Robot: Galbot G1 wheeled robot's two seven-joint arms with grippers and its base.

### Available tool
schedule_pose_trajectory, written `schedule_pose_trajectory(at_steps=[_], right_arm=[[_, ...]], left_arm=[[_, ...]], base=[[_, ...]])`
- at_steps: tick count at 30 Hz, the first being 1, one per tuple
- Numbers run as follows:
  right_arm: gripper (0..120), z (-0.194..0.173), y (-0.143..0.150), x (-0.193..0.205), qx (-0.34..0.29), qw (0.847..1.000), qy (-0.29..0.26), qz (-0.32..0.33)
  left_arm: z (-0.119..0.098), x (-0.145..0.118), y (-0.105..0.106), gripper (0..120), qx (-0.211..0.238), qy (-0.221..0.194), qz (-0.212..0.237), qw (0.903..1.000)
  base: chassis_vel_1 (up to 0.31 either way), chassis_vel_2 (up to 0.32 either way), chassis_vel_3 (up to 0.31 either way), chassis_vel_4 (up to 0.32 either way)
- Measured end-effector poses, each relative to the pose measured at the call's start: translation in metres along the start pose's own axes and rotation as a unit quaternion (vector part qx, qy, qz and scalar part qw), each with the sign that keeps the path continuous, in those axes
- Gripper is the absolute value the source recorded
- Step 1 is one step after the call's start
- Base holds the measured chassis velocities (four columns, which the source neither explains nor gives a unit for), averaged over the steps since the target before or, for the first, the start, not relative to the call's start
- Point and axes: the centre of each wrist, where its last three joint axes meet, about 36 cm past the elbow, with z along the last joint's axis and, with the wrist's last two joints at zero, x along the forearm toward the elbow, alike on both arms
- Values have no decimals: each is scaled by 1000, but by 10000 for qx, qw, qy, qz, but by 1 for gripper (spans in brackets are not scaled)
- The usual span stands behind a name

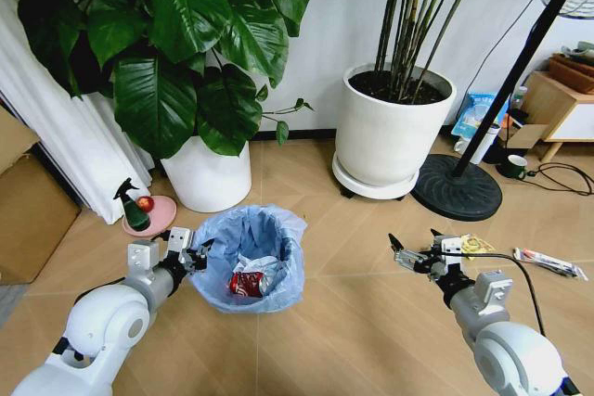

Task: Pick up the trash bin and place the garbage on the floor into it.

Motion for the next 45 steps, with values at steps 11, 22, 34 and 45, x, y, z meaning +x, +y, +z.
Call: schedule_pose_trajectory(at_steps=[11,22,34,45], right_arm=[[100,1,2,-4,11,10000,9,-56],[100,2,5,-7,-19,10000,4,-94],[100,4,4,-8,-54,10000,1,-49],[100,27,-5,1,-44,9991,137,388]], left_arm=[[0,1,-1,0,5,-9,11,10000],[1,1,-3,0,11,1,25,10000],[1,1,-4,0,18,-9,35,10000],[2,2,-6,0,33,-34,53,10000]], base=[[-24,-265,23,261],[-184,-347,176,347],[-207,-368,202,373],[-135,-228,145,211]])
